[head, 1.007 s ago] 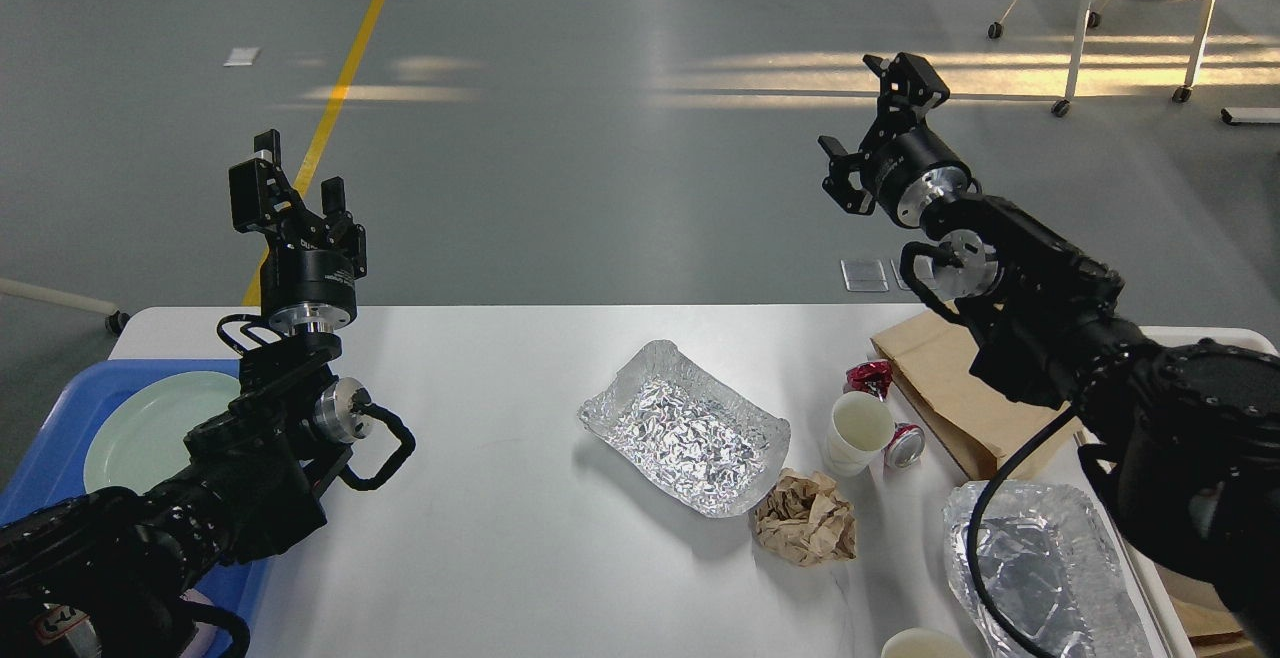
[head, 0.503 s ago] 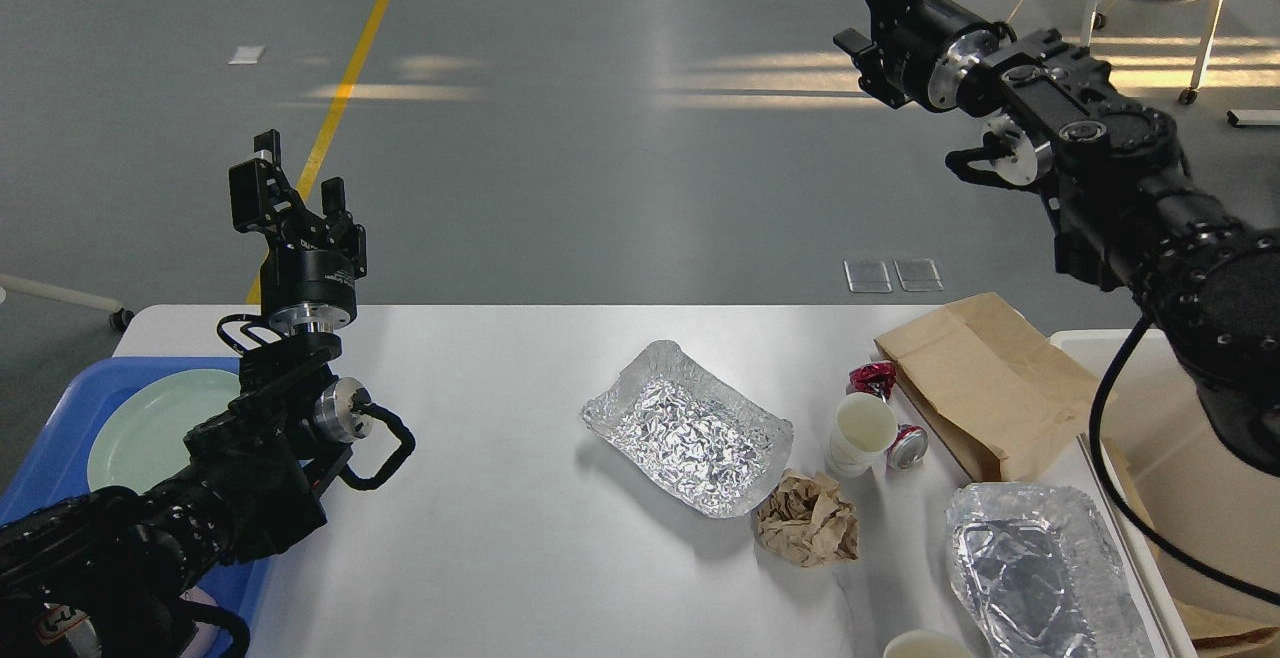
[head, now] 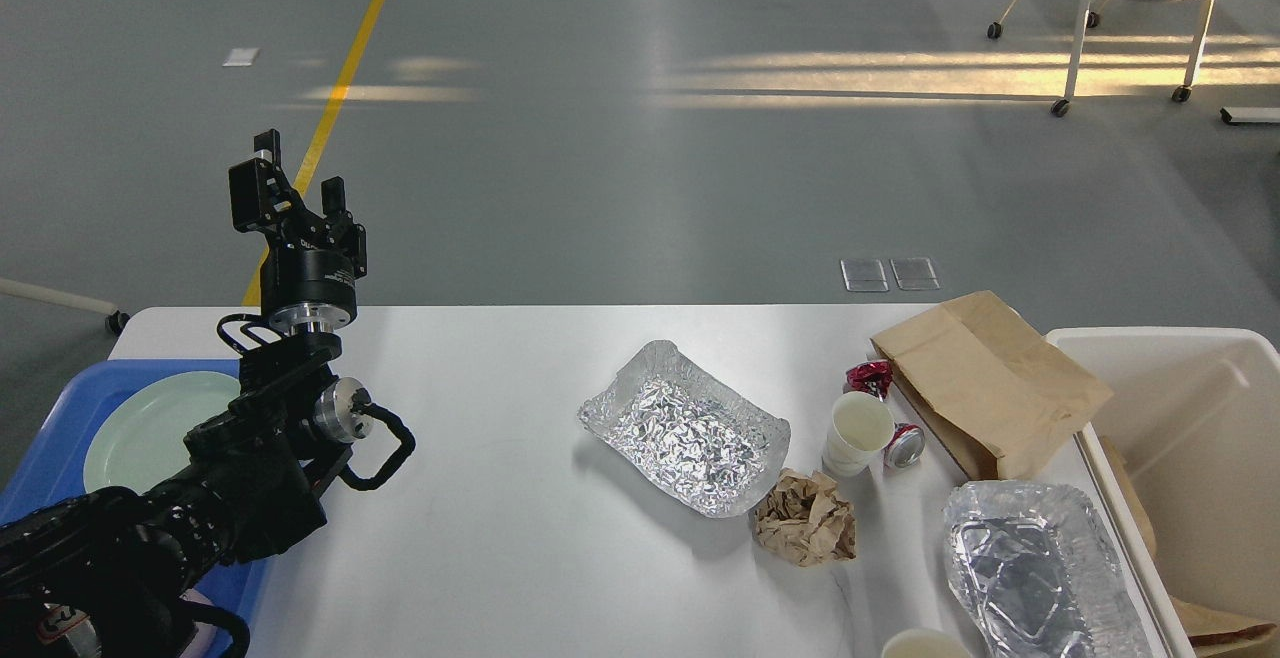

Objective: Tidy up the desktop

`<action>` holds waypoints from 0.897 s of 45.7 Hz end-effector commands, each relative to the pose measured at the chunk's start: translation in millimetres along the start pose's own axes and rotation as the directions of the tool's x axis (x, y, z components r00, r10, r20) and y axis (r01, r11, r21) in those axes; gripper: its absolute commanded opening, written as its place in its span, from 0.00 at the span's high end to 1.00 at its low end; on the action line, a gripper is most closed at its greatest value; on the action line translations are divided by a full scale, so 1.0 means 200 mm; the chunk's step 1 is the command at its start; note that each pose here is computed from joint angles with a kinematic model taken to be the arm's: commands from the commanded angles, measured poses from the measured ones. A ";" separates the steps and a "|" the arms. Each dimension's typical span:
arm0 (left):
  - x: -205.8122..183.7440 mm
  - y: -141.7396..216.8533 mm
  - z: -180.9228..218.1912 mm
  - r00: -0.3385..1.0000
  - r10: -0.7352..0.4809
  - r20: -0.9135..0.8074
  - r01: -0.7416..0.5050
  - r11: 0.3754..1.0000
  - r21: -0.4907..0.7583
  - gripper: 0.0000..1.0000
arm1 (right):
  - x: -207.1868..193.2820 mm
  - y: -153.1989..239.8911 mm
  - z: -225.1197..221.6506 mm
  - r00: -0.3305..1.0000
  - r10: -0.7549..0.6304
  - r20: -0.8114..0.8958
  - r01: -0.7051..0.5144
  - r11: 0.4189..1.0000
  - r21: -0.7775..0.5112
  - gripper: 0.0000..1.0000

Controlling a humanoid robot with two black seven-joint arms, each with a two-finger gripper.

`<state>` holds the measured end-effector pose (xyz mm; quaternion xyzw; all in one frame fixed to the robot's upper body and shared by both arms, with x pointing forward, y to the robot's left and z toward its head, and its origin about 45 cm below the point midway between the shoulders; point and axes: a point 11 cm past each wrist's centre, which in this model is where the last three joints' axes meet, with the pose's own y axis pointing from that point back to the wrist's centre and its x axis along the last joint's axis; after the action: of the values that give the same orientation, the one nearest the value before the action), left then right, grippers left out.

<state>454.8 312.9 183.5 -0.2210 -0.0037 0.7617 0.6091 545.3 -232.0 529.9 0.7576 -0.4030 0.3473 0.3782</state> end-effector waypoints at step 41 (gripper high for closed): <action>0.00 0.00 0.00 1.000 0.000 0.000 0.000 1.000 0.000 0.04 | 0.30 0.77 -0.64 0.959 -0.262 -0.112 0.269 0.962 0.052 0.00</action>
<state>454.8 313.1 183.6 -0.2209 -0.0039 0.7618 0.6090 419.8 -212.5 665.5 0.8015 -0.2657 0.3250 0.4258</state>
